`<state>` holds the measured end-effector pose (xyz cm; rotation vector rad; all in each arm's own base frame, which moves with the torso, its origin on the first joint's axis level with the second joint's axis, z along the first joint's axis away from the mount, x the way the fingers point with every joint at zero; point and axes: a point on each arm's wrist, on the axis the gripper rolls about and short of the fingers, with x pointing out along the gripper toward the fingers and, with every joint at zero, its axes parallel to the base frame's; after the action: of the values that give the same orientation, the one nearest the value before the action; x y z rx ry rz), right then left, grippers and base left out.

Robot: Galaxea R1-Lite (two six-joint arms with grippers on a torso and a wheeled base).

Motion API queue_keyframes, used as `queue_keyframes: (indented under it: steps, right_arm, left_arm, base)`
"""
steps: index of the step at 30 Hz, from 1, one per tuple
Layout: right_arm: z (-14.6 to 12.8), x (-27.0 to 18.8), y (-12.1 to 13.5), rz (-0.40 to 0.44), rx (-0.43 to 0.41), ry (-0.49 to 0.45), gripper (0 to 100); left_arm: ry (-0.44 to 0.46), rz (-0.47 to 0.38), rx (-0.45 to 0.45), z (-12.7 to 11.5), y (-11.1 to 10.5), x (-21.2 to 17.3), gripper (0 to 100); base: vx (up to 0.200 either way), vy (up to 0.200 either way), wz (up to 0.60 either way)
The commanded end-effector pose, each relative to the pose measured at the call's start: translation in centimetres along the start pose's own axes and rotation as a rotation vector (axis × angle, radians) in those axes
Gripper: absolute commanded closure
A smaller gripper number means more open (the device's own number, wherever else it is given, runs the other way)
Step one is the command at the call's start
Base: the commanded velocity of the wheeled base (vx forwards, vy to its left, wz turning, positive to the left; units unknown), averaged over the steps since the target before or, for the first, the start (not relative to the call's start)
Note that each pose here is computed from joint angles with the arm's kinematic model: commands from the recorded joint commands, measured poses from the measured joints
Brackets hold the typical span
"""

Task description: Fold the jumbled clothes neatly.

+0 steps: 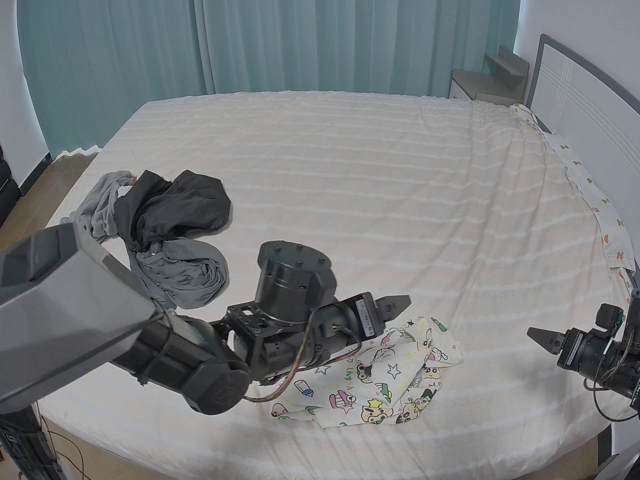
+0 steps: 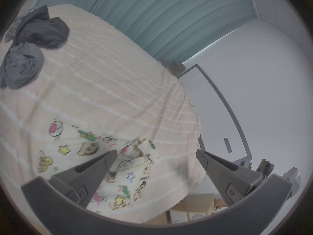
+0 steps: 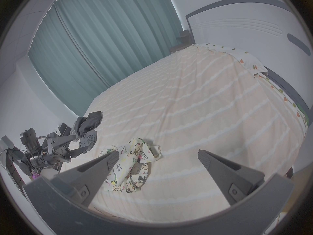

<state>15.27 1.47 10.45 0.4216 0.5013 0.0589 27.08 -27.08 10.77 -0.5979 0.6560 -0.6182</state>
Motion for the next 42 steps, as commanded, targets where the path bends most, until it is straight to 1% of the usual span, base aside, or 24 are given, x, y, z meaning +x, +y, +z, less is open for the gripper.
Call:
queue_keyframes:
  steps: [1,2,3,4,5,6,7,8,9,10,13,17,18,20,23,24,27,29,32,33,35,37,38,42]
  right_arm:
    - [-1.0,0.1,0.9,0.065,-0.034,0.058,0]
    - [-1.1,0.2,1.3,0.082,-0.042,0.073,0]
    - [-1.4,0.6,1.8,0.102,-0.057,0.099,0]
    - [-1.5,0.9,2.1,0.112,-0.066,0.109,0]
    - [-1.5,0.9,2.1,0.112,-0.066,0.109,0]
    - [-1.6,1.9,3.2,0.133,-0.089,0.136,0]
    - [-1.6,1.9,3.2,0.133,-0.089,0.136,0]
    - [-1.7,3.4,4.3,0.121,-0.116,0.156,0]
    - [-1.8,3.6,4.5,0.117,-0.121,0.159,0]
    - [-2.4,4.8,5.3,0.089,-0.149,0.177,0]
    - [-3.4,6.5,6.6,0.068,-0.194,0.206,0]
    - [-3.7,8.9,8.3,0.045,-0.233,0.208,0]
    - [-3.7,8.9,8.3,0.045,-0.233,0.208,0]
    - [-4.2,10.5,9.1,-0.001,-0.263,0.214,0]
    - [-4.5,11.3,10.0,-0.018,-0.294,0.214,0]
    - [-4.6,11.8,10.8,-0.040,-0.314,0.216,0]
    - [-4.5,12.4,11.9,-0.080,-0.346,0.229,0]
    - [-4.4,12.5,12.7,-0.072,-0.359,0.234,0]
    - [-4.4,12.5,12.8,-0.070,-0.361,0.235,0]
    - [-5.2,12.9,13.9,-0.061,-0.407,0.266,0]
    - [-6.0,13.2,14.2,-0.072,-0.432,0.278,0]
    - [-6.6,13.4,14.2,-0.084,-0.450,0.286,0]
    - [-7.3,13.7,14.3,-0.091,-0.480,0.293,0]
    - [-7.8,14.5,15.0,-0.103,-0.546,0.280,0]
  left_arm:
    - [-0.021,0.091,-0.053,1.2,3.4,-6.9,0]
    - [-0.011,0.114,-0.068,1.0,4.5,-8.0,0]
    - [-0.001,0.142,-0.101,0.9,6.0,-9.7,0]
    - [0.003,0.151,-0.125,1.0,6.9,-10.6,0]
    - [0.003,0.151,-0.125,1.0,6.9,-10.6,0]
    - [-0.010,0.166,-0.196,1.3,8.8,-12.8,0]
    - [-0.010,0.166,-0.196,1.3,8.8,-12.8,0]
    - [-0.050,0.180,-0.251,1.5,10.5,-15.1,0]
    - [-0.055,0.181,-0.256,1.6,10.6,-15.4,0]
    - [-0.080,0.191,-0.282,1.5,11.7,-16.9,0]
    - [-0.112,0.189,-0.307,1.4,12.6,-18.6,0]
    - [-0.110,0.171,-0.334,1.5,13.4,-19.5,0]
    - [-0.110,0.171,-0.334,1.5,13.4,-19.5,0]
    - [-0.094,0.155,-0.349,1.5,13.8,-19.7,0]
    - [-0.083,0.142,-0.359,1.4,13.9,-20.0,0]
    - [-0.077,0.133,-0.366,1.3,14.1,-20.2,0]
    - [-0.072,0.127,-0.375,1.3,14.3,-20.4,0]
    - [-0.066,0.123,-0.377,1.3,14.3,-20.4,0]
    - [-0.066,0.123,-0.378,1.3,14.3,-20.4,0]
    - [-0.063,0.124,-0.378,1.2,14.4,-20.4,0]
    - [-0.060,0.126,-0.379,1.0,14.4,-20.5,0]
    - [-0.058,0.128,-0.380,1.0,14.4,-20.4,0]
    - [-0.058,0.128,-0.378,1.0,14.4,-20.4,0]
    - [-0.054,0.127,-0.376,0.9,14.4,-20.4,0]
  base:
    - [0.000,0.000,0.00]
    - [0.000,0.000,0.00]
    - [0.000,0.000,0.00]
    - [0.000,0.000,0.00]
    - [0.000,0.000,0.00]
    - [0.000,0.000,0.00]
    - [0.000,0.000,0.00]
    - [0.000,0.000,0.00]
    - [0.000,0.000,0.00]
    - [0.000,0.000,0.00]
    - [0.000,0.000,0.00]
    - [0.000,0.000,0.00]
    - [0.000,0.000,0.00]
    - [0.000,0.000,0.00]
    - [0.000,0.000,0.00]
    - [0.000,0.200,0.00]
    - [0.000,0.200,0.00]
    - [0.000,0.200,0.00]
    - [0.000,0.200,0.00]
    - [0.000,0.200,0.00]
    - [0.000,0.200,0.00]
    - [0.000,0.000,0.00]
    - [0.000,0.000,0.00]
    - [0.000,0.000,0.00]
